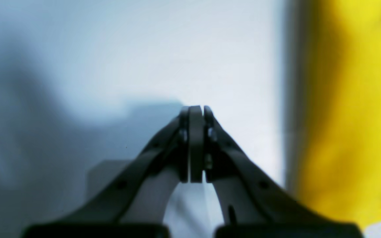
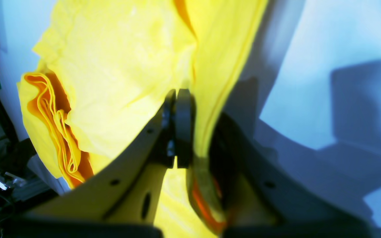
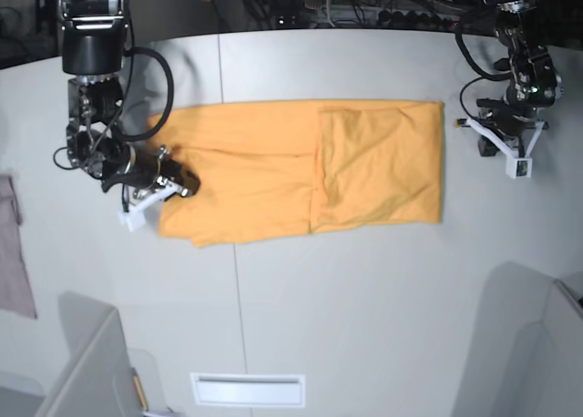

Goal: Fold the T-shirt properly
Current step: 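Move the right gripper to the strip's other end and grasp it, then lift the end with the right gripper and fold it toward the left gripper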

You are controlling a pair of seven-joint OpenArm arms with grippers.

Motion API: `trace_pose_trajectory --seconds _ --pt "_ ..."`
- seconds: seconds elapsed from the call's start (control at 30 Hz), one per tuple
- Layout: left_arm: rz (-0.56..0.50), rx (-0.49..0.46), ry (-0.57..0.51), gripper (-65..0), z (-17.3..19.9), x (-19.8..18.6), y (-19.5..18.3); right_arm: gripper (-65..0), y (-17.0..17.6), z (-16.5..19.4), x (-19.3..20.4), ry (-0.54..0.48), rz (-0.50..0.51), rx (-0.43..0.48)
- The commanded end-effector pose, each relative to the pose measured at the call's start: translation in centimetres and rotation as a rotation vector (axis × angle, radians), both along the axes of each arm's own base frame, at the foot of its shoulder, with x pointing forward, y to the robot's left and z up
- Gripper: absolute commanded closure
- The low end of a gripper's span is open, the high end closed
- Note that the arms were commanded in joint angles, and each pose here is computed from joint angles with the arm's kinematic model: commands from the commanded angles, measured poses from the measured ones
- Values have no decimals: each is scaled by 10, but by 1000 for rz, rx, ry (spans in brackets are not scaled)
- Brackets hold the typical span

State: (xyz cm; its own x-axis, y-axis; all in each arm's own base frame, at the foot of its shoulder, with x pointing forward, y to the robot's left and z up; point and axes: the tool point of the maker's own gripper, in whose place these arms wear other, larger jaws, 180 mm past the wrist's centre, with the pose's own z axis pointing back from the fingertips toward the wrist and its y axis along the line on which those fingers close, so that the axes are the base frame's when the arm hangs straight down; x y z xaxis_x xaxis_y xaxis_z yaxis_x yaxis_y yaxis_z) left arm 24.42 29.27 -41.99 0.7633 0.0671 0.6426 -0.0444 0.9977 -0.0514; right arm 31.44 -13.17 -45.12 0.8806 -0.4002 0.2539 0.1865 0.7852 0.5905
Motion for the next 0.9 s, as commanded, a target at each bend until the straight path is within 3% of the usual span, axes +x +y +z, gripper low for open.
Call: trace_pose_trajectory --seconds 0.0,0.23,0.33,0.43,0.57,0.87 --pt "-14 13 -25 0 7 6 2 0 -12 -8 -7 49 3 -61" --pt "-106 -15 10 0 -6 6 -33 0 -10 0 4 17 4 -63" --pt "-156 -28 12 0 -8 11 -52 0 2 8 8 -12 52 -81" --pt "-193 -41 24 0 -12 9 -67 0 6 22 15 -75 101 -165" --pt "-198 -51 15 0 -11 13 -73 0 11 40 20 -125 69 -244" --pt "-213 -46 -15 0 -2 20 -77 0 43 99 19 -228 130 -205"
